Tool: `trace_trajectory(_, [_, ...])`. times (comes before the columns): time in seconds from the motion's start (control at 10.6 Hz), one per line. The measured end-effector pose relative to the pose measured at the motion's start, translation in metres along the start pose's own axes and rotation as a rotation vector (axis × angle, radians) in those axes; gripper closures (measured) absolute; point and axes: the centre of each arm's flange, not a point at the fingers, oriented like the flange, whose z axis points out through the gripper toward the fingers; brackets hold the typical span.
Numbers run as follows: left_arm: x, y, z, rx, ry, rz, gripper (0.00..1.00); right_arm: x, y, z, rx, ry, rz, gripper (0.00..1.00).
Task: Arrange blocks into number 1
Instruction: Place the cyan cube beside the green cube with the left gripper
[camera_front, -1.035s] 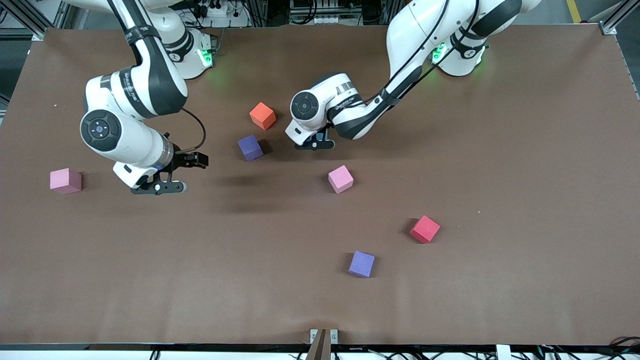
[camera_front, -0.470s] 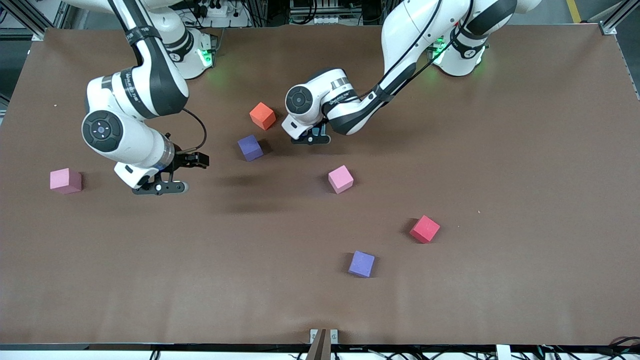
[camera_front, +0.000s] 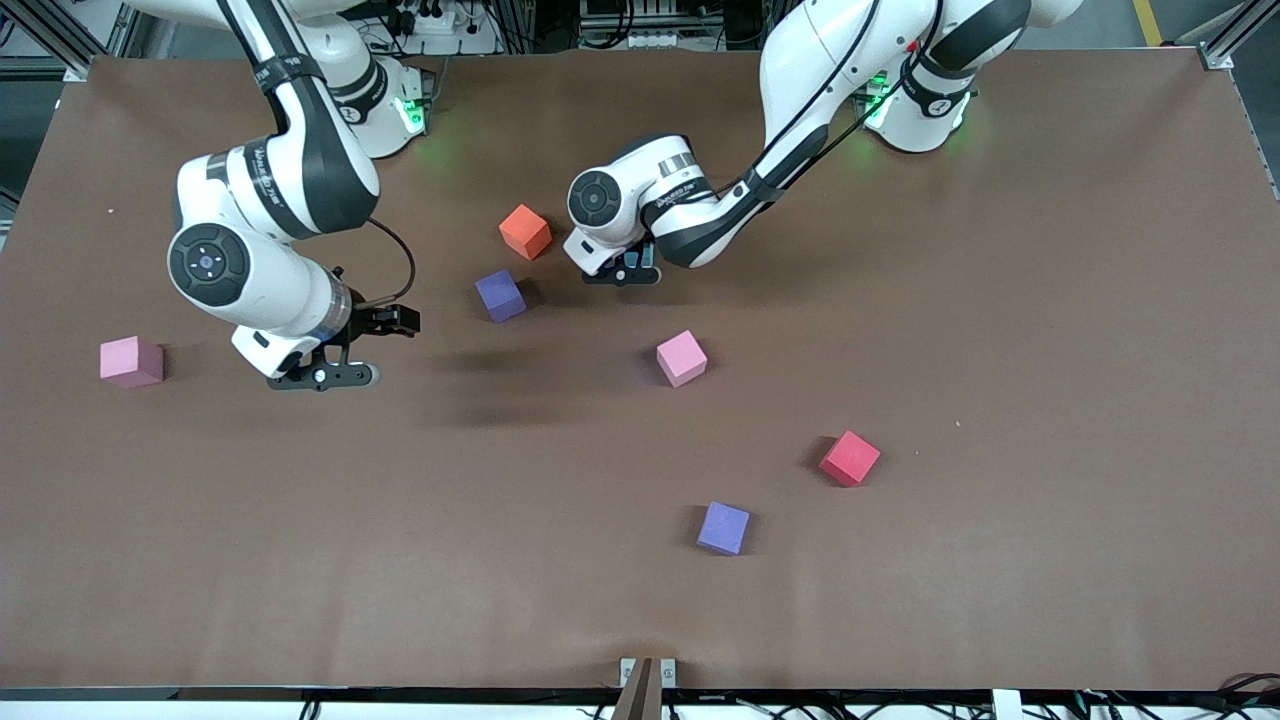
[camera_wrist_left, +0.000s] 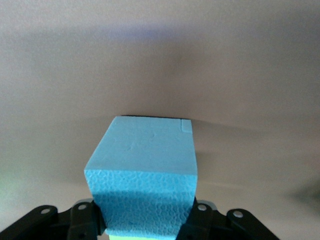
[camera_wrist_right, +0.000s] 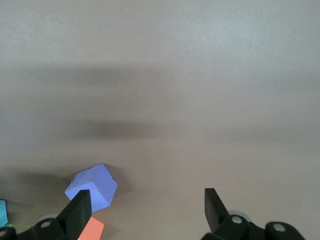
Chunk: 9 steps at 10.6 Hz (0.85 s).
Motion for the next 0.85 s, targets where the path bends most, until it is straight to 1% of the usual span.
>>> trace_trajectory(0.47, [-0.014,0.008,0.006,0.016,-0.004,0.023,0.45,0.002,-0.002,0.006,-0.002,-0.009,-0.003,0.00])
trace_trajectory(0.56, [-0.017,0.009,0.008,0.023,-0.006,0.027,0.41,0.002,-0.002,0.006,-0.002,-0.010,-0.004,0.00])
trace_trajectory(0.85, [-0.011,0.005,0.001,0.032,-0.009,0.016,0.04,0.001,-0.006,0.007,-0.003,-0.011,-0.020,0.00])
